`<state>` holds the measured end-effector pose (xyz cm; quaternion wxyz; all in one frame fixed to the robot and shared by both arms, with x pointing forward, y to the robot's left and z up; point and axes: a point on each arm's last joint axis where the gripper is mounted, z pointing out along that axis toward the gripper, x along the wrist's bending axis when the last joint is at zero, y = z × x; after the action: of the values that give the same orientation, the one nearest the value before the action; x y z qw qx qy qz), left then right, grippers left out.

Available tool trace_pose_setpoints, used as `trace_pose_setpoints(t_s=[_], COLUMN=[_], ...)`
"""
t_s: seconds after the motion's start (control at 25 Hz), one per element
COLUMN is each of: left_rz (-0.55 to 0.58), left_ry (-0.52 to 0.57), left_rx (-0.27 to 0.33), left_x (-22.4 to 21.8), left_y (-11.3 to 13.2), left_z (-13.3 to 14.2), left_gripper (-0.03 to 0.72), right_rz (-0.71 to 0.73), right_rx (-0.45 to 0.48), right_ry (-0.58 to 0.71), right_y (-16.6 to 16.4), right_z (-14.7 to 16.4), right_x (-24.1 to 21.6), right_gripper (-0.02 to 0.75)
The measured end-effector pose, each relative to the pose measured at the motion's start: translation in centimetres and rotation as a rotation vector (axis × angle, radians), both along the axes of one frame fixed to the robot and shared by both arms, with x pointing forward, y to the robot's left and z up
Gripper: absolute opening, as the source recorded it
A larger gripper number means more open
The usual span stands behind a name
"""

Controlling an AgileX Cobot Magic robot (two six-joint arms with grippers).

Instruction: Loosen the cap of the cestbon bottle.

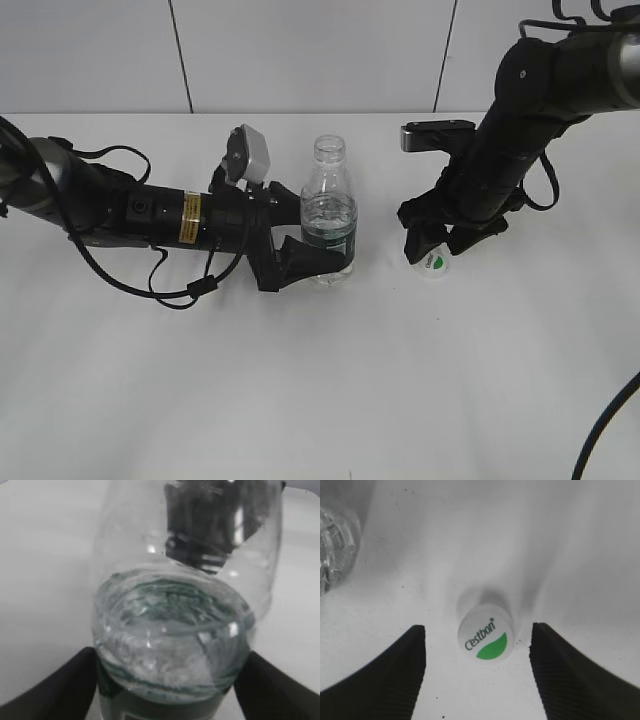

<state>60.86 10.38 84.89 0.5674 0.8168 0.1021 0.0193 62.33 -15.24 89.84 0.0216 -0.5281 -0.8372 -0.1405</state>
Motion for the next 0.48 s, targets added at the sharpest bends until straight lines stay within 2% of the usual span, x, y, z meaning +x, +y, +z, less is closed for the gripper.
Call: trace_pose_setpoints(t_s=[0.08, 0.16, 0.32, 0.48], left_rz=[-0.002, -0.006, -0.025, -0.042], left_ry=[0.0, 0.0, -0.003, 0.025], left_rx=[-0.003, -0.002, 0.006, -0.017], left_x=[0.0, 0.0, -0.1, 0.2], left_y=[0.0, 0.0, 0.3, 2.0], left_z=[0.0, 0.0, 0.0, 0.1], left_gripper=[0.582, 0.602, 0.605, 0.603], right_rz=[-0.003, -0.002, -0.002, -0.002], right_rx=[0.004, 0.004, 0.005, 0.009], right_ry=[0.0, -0.002, -0.003, -0.015], right_y=[0.0, 0.0, 0.0, 0.0], right_z=[0.0, 0.0, 0.0, 0.5], right_x=[0.0, 0.0, 0.0, 0.0], right_gripper=[0.519, 0.529, 0.535, 0.535])
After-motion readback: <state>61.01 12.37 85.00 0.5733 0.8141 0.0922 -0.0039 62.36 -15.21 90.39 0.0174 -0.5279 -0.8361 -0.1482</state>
